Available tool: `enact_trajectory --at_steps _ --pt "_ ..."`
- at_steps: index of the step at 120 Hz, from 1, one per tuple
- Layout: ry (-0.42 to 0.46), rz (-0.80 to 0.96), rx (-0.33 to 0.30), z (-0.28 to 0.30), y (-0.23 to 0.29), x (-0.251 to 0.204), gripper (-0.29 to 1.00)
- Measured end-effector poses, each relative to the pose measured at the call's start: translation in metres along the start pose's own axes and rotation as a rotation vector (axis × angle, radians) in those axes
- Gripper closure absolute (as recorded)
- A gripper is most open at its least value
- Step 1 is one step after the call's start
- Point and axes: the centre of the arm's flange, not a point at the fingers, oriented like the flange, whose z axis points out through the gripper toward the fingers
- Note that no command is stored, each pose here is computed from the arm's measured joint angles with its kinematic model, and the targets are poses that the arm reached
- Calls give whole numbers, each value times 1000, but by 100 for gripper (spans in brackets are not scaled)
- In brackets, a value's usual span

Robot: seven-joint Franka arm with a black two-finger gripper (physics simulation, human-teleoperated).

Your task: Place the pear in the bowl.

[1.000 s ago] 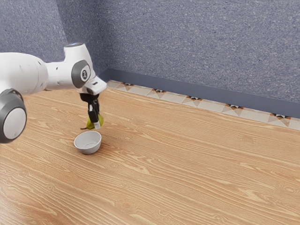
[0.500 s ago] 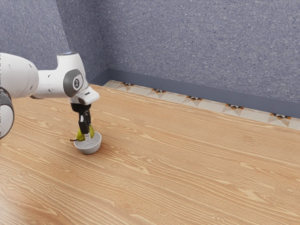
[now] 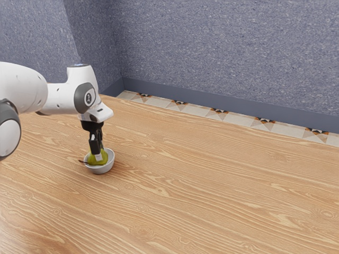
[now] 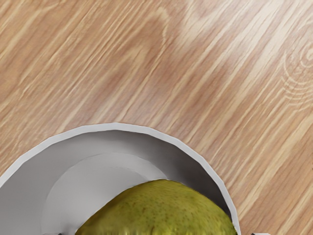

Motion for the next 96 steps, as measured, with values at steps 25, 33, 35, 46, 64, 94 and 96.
enact_trajectory --at_steps 25,33,35,46,64,94,96 --pt "5 0 -2 -4 0 -2 8" --pt "16 3 11 -11 3 3 6" --pt "20 2 13 -15 4 5 6" --pt "46 -47 33 -40 8 7 4" --pt "85 -120 111 -140 45 31 3" --pt "103 -327 158 -263 114 49 2" --pt "101 -345 155 -265 115 48 2"
